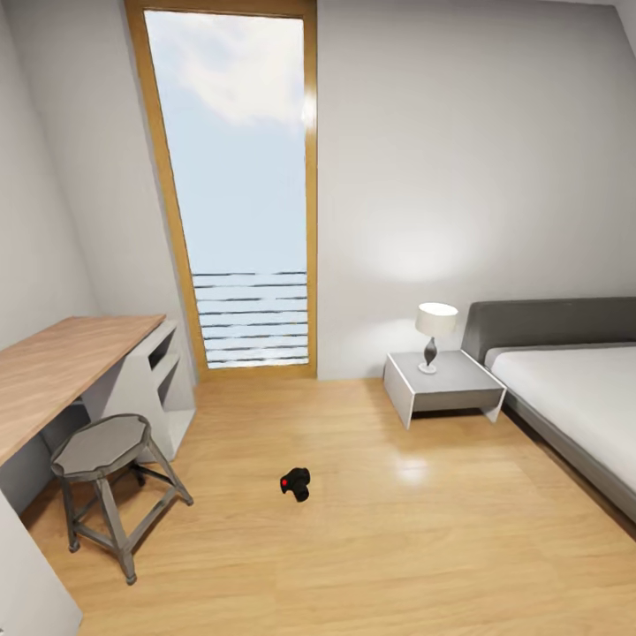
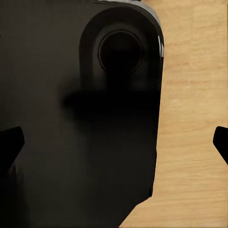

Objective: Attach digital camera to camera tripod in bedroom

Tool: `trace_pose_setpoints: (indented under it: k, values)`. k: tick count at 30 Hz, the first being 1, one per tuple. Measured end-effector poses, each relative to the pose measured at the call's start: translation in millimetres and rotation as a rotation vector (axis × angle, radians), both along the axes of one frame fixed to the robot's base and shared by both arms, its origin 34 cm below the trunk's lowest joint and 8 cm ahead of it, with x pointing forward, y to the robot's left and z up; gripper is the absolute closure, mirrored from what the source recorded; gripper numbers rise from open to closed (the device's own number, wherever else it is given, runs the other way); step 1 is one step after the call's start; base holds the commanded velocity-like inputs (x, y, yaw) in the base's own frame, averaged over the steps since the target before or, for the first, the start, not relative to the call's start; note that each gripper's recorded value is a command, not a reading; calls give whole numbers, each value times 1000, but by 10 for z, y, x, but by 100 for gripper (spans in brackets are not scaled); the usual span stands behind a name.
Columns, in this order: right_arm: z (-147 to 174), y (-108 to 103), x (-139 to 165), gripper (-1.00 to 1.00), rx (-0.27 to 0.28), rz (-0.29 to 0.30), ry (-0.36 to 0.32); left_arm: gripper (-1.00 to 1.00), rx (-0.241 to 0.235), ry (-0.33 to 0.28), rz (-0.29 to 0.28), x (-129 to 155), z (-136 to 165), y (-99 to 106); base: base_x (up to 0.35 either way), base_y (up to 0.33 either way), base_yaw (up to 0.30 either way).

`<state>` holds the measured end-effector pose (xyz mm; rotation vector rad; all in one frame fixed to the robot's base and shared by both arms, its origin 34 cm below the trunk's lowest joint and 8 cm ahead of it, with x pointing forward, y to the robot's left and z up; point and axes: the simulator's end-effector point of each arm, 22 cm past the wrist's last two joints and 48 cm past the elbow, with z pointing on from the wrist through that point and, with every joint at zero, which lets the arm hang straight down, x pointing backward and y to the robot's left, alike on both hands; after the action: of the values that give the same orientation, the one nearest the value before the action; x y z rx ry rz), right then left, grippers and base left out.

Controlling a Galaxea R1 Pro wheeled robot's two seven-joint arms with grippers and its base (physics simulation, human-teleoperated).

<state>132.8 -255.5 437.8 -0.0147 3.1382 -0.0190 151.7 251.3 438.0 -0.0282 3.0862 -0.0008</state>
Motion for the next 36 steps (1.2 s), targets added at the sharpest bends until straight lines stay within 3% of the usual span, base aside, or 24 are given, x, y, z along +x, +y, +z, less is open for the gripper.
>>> trace_pose_setpoints:
  k: [9,36]
  values:
    - [3,-11,96,-100,-1,-10,-44,-100,0,0,0,2,0,0,143,0,-182]
    - [3,-11,112,-100,-1,-8,-50,-100,0,0,1,3,0,0,45,0,-251]
